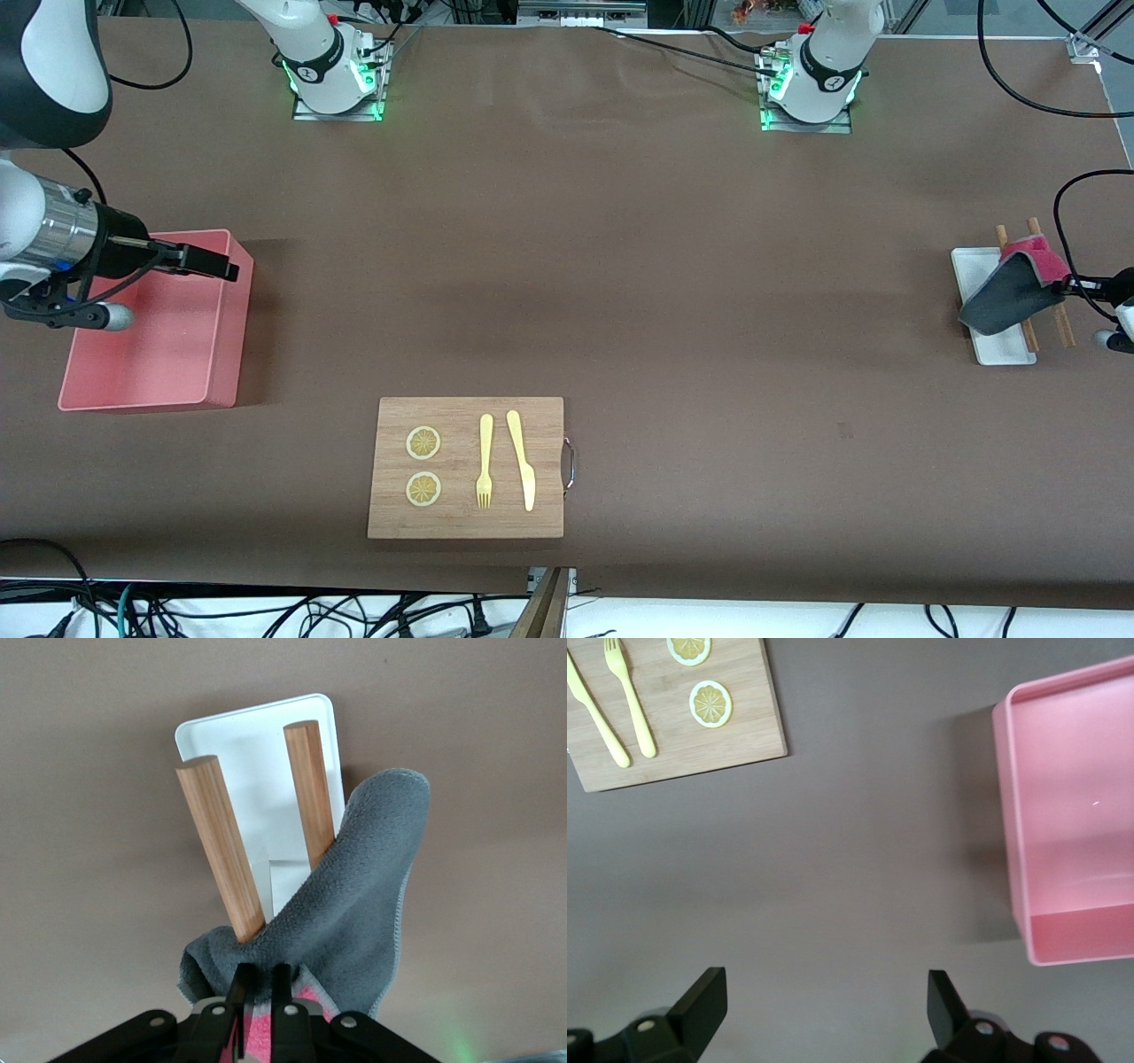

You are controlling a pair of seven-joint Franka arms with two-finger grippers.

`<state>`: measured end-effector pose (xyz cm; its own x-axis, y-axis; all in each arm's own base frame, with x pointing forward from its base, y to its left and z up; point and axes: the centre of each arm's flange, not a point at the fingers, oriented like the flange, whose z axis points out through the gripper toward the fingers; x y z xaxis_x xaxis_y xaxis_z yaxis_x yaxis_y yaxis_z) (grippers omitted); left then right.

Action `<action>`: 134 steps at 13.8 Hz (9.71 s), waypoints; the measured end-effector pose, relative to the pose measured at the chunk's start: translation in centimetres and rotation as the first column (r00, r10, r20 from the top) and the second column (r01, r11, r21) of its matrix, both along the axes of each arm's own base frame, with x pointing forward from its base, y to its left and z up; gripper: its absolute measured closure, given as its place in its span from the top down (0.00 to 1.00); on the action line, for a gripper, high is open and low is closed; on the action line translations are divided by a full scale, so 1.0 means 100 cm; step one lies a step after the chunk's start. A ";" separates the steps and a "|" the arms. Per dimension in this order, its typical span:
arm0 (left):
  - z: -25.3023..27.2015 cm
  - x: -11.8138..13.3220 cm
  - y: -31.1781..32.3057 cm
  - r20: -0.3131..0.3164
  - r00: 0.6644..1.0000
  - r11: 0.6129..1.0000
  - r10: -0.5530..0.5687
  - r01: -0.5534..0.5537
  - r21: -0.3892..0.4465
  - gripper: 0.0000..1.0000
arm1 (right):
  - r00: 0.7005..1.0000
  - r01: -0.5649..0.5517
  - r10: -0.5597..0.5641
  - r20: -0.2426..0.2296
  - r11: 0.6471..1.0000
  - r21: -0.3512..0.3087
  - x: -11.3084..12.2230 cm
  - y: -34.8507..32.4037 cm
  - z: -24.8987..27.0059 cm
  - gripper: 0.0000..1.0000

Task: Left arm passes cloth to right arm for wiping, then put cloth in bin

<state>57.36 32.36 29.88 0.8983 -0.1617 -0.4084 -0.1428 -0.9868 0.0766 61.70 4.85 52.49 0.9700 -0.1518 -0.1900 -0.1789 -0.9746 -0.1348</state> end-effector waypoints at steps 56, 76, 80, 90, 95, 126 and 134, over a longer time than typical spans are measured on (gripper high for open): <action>0.208 0.022 -0.784 -0.492 0.432 0.404 0.756 -0.899 -0.168 0.01 | 0.571 0.800 -0.773 -0.276 0.599 -0.023 -0.030 0.295 -0.053 0.70; 0.198 0.057 -0.706 -0.380 0.442 0.437 0.813 -0.893 -0.104 1.00 | 0.653 0.729 -0.702 -0.285 0.684 -0.017 -0.032 0.291 -0.058 0.03; 0.193 0.075 -0.644 -0.308 0.470 0.478 0.827 -0.876 -0.054 1.00 | 0.808 0.553 -0.548 -0.217 0.832 -0.044 -0.041 0.285 -0.067 0.03; 0.180 0.068 -0.534 -0.003 0.782 0.782 0.623 -0.623 -0.039 1.00 | 0.921 0.300 -0.341 -0.191 0.930 -0.214 -0.047 0.309 -0.202 0.03; 0.239 -0.006 -0.434 0.159 0.888 0.897 0.431 -0.441 0.033 1.00 | 0.931 0.294 -0.327 -0.159 0.935 -0.200 -0.048 0.333 -0.259 0.03; 0.281 0.002 -0.346 0.427 0.878 0.965 0.215 -0.259 0.047 1.00 | 0.972 0.011 -0.059 -0.227 0.979 -0.206 0.024 0.140 -0.303 0.03; 0.279 0.006 -0.343 0.427 0.877 0.963 0.221 -0.266 0.048 1.00 | 0.963 0.240 -0.252 -0.099 0.963 -0.120 -0.008 0.289 -0.330 0.03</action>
<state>57.98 -1.93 57.78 0.9944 0.1059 0.0065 0.1060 -0.9936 -0.0392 60.92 33.71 19.52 0.8737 -0.4079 -0.2650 -0.4226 -0.9063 0.0017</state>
